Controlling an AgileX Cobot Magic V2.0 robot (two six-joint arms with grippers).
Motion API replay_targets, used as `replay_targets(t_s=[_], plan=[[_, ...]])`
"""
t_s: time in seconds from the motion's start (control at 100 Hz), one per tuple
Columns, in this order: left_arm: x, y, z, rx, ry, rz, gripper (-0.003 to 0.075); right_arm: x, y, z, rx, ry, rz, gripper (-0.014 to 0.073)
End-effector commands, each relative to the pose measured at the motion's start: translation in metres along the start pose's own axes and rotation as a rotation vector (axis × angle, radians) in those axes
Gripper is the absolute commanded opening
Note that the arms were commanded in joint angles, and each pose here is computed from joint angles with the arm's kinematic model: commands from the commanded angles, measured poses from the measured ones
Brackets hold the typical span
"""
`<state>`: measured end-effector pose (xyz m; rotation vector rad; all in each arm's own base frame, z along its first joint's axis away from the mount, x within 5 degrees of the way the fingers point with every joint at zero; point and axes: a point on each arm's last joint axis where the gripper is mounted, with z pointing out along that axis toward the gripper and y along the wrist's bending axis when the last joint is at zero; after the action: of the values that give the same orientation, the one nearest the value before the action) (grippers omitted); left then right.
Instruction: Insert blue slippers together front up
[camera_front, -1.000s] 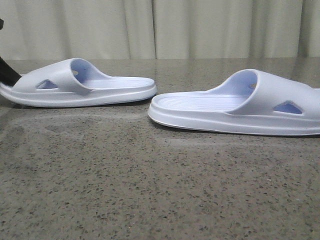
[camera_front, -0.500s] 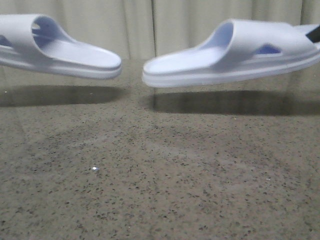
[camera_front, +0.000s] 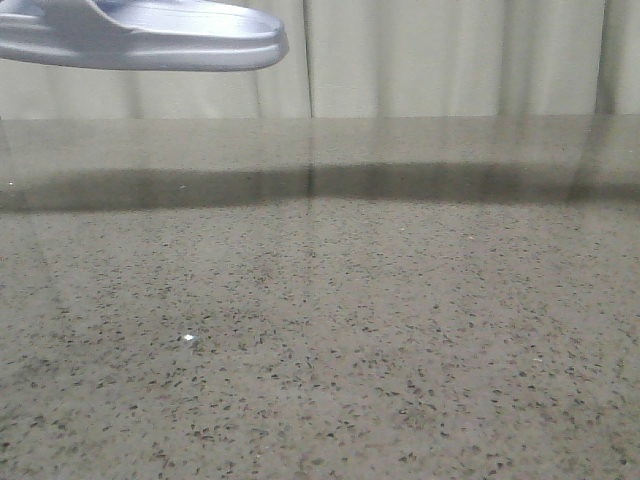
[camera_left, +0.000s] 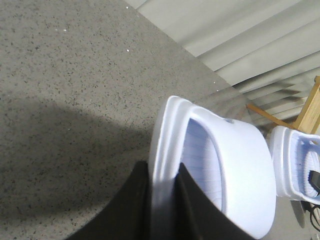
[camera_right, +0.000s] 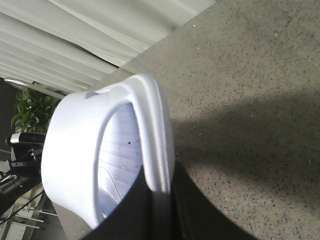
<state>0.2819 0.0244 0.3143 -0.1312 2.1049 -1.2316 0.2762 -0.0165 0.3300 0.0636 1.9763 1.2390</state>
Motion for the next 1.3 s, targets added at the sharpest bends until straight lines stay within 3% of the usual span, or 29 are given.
replay_targets(t_s=[0.0,0.32,0.5,0.78,1.29], plan=[[-0.005,-0.026,-0.007,0.122,-0.040,0.026,0.0015,-0.006,0.025,0.000,-0.114,-0.024,-0.061,-0.0100],[0.005,-0.042,0.016,0.205,0.038,0.036,0.0015,0.001,0.027,0.019,-0.053,0.007,-0.109,-0.0100],[0.012,-0.053,0.029,0.249,0.083,0.041,0.0015,0.000,0.016,0.024,-0.034,0.014,-0.083,-0.0100],[0.023,-0.074,0.046,0.355,0.118,0.030,0.0015,0.007,-0.001,0.050,-0.086,0.106,-0.041,-0.0100],[0.036,-0.084,0.068,0.403,0.185,0.029,0.0015,0.020,0.037,0.137,-0.230,0.262,-0.137,-0.0100]])
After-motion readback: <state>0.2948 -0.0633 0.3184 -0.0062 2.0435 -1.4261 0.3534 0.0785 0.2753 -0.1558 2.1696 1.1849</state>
